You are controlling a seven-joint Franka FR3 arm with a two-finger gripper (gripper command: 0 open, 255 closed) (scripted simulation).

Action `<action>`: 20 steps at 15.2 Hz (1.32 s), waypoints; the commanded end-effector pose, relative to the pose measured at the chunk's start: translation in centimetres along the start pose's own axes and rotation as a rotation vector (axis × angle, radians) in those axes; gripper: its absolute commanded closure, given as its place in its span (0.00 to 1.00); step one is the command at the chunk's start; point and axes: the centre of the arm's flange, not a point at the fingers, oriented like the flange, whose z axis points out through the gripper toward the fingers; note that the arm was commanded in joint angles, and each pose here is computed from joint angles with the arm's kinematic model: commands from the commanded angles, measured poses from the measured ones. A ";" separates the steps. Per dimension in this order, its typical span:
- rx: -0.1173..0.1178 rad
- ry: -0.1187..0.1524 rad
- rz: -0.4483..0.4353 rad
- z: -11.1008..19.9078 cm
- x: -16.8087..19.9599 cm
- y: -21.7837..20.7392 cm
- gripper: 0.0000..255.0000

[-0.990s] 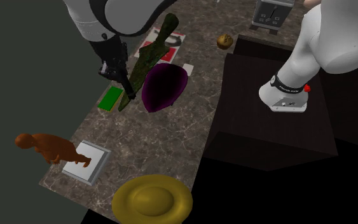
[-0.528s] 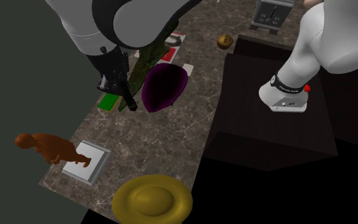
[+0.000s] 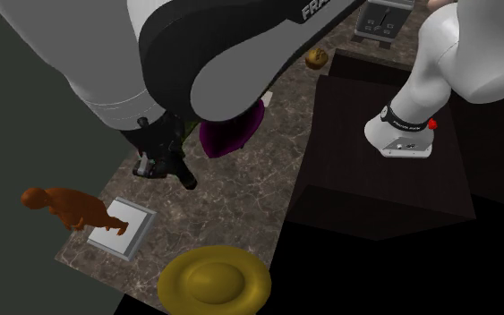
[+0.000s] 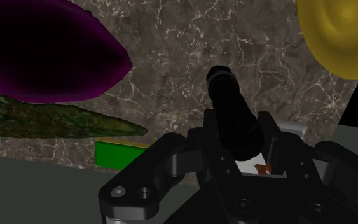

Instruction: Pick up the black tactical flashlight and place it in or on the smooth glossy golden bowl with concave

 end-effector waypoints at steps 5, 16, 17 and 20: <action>0.000 0.000 0.001 -1.3 -3.8 -6.8 1.00; 0.000 0.000 0.001 -3.4 -11.1 -20.0 1.00; 0.000 0.000 0.001 -2.9 -11.1 -20.0 1.00; 0.000 0.000 0.001 -1.3 -11.1 -20.0 1.00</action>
